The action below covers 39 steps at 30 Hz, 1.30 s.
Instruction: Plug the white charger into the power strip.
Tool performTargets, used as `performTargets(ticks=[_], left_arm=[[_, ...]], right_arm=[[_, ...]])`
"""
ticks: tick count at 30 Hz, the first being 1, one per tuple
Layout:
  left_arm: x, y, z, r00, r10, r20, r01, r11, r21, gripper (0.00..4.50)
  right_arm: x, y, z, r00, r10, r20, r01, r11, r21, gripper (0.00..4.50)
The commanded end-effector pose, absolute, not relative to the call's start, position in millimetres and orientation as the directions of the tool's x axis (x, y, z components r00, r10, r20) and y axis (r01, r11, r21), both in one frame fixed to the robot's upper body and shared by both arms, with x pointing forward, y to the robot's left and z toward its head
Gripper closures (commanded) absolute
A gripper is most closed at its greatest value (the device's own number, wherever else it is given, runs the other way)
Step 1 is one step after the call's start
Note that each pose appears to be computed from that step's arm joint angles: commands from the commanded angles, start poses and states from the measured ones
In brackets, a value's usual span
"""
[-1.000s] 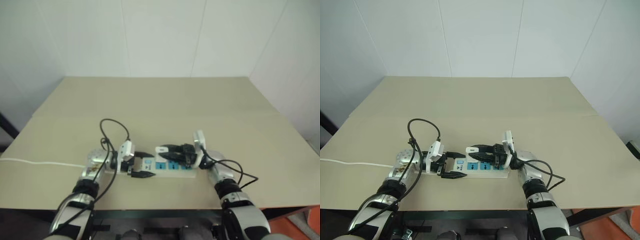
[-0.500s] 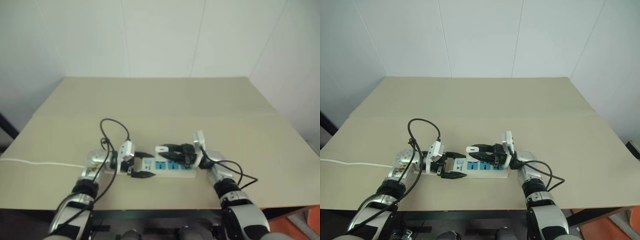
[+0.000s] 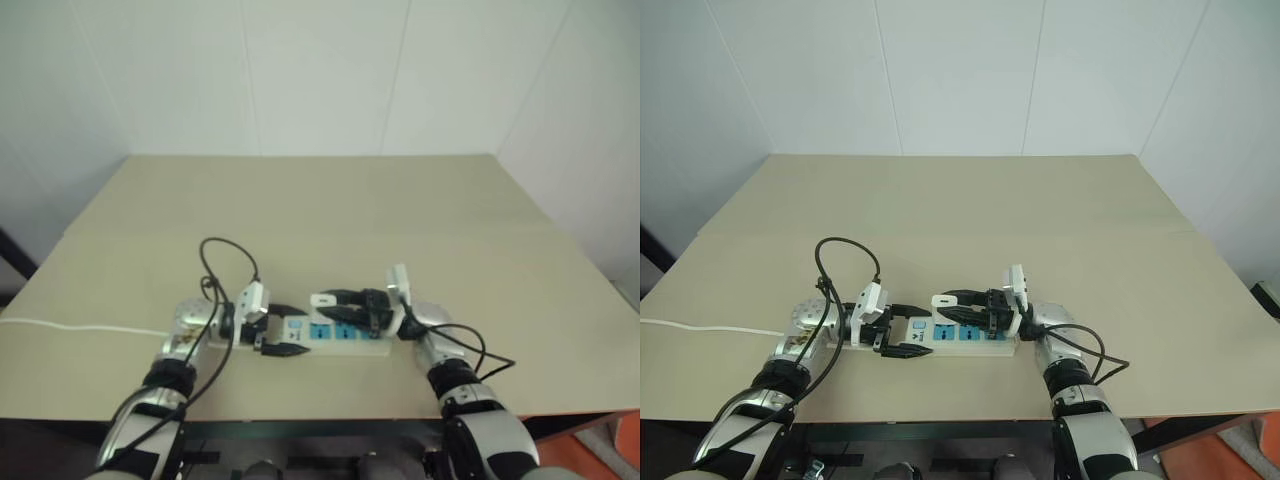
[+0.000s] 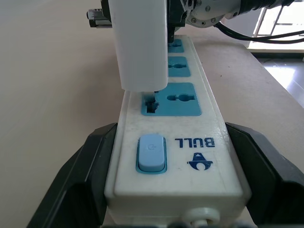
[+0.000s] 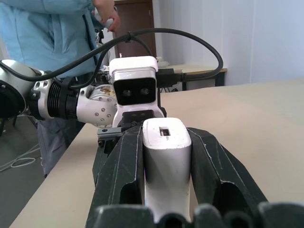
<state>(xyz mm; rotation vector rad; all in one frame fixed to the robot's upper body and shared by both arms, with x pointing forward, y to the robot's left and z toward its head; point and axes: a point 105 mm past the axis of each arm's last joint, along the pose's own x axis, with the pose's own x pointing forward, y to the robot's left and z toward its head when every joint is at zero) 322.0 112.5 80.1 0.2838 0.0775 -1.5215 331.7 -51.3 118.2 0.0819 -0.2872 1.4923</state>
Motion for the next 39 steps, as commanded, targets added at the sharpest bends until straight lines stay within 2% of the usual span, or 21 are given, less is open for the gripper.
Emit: performTargets(ticks=[1,9,21,28,39], left_arm=[[317.9,118.4,69.3,0.045,-0.959,-0.278,0.994,0.016,0.107,1.23],[318.3,118.4,69.5,0.042,-0.958,-0.282,0.994,0.012,0.110,1.23],[318.1,117.8,68.9,0.038,-0.959,-0.281,0.994,0.009,0.106,1.23],[316.5,119.4,68.3,0.037,-0.959,-0.282,0.995,0.008,0.104,1.23],[310.5,128.1,65.5,0.049,-0.956,-0.289,0.994,0.020,0.103,1.23]], right_arm=[[326.9,-47.8,107.6,0.056,0.974,0.218,-0.990,0.082,-0.111,3.39],[326.1,-47.0,101.4,0.073,0.978,0.193,-0.987,0.099,-0.126,3.39],[331.5,-51.6,85.1,0.081,0.994,0.077,-0.992,0.088,-0.093,3.39],[333.7,-48.7,86.4,0.017,0.999,0.029,-0.997,0.019,-0.077,3.39],[335.0,-45.6,80.2,0.015,0.999,0.036,-1.000,0.015,-0.002,3.39]])
